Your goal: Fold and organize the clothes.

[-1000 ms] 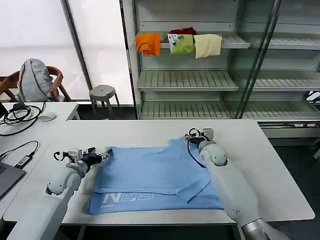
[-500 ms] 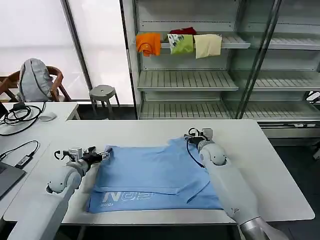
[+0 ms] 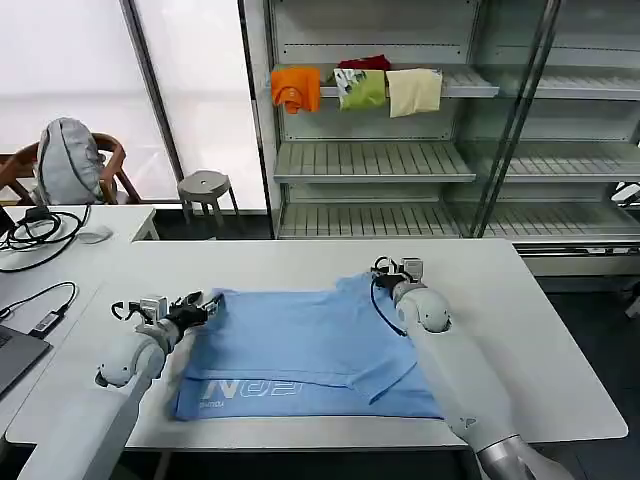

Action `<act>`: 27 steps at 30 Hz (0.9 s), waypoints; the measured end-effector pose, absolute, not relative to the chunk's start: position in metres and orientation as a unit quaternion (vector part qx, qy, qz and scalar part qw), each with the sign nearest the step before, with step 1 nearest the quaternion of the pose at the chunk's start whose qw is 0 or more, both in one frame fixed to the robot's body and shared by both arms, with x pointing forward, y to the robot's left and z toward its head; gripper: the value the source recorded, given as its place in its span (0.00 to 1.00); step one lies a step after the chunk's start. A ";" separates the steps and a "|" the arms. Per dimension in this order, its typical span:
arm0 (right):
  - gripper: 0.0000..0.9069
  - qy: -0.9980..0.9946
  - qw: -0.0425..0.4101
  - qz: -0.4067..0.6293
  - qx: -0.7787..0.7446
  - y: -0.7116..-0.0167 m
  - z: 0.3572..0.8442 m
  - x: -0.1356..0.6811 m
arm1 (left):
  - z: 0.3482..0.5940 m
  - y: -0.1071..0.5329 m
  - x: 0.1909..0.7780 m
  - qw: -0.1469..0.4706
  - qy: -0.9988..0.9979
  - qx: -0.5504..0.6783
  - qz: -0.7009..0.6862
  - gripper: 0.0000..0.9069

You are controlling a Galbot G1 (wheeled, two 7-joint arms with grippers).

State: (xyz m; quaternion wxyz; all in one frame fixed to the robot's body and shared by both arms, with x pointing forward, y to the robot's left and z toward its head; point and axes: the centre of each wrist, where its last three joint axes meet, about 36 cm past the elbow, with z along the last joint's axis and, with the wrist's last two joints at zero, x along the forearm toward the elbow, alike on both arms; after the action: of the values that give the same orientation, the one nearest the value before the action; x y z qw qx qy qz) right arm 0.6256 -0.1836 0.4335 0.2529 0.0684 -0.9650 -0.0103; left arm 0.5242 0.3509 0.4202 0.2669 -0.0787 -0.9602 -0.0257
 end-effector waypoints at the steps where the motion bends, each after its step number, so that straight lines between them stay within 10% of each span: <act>1: 0.00 -0.965 0.253 -0.010 0.069 -0.183 0.433 0.625 | 0.420 0.351 0.524 0.267 -0.960 -0.080 -0.025 0.02; 27: 0.00 -0.973 0.216 -0.016 0.076 -0.200 0.454 0.591 | 0.429 0.360 0.503 0.229 -0.970 -0.081 -0.002 0.02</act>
State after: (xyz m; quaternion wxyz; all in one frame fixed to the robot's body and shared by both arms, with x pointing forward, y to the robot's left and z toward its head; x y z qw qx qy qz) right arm 0.5913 -0.2000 0.4543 0.2160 0.0764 -0.9733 -0.0158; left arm 0.5034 0.3604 0.4285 0.2289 -0.0812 -0.9700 -0.0025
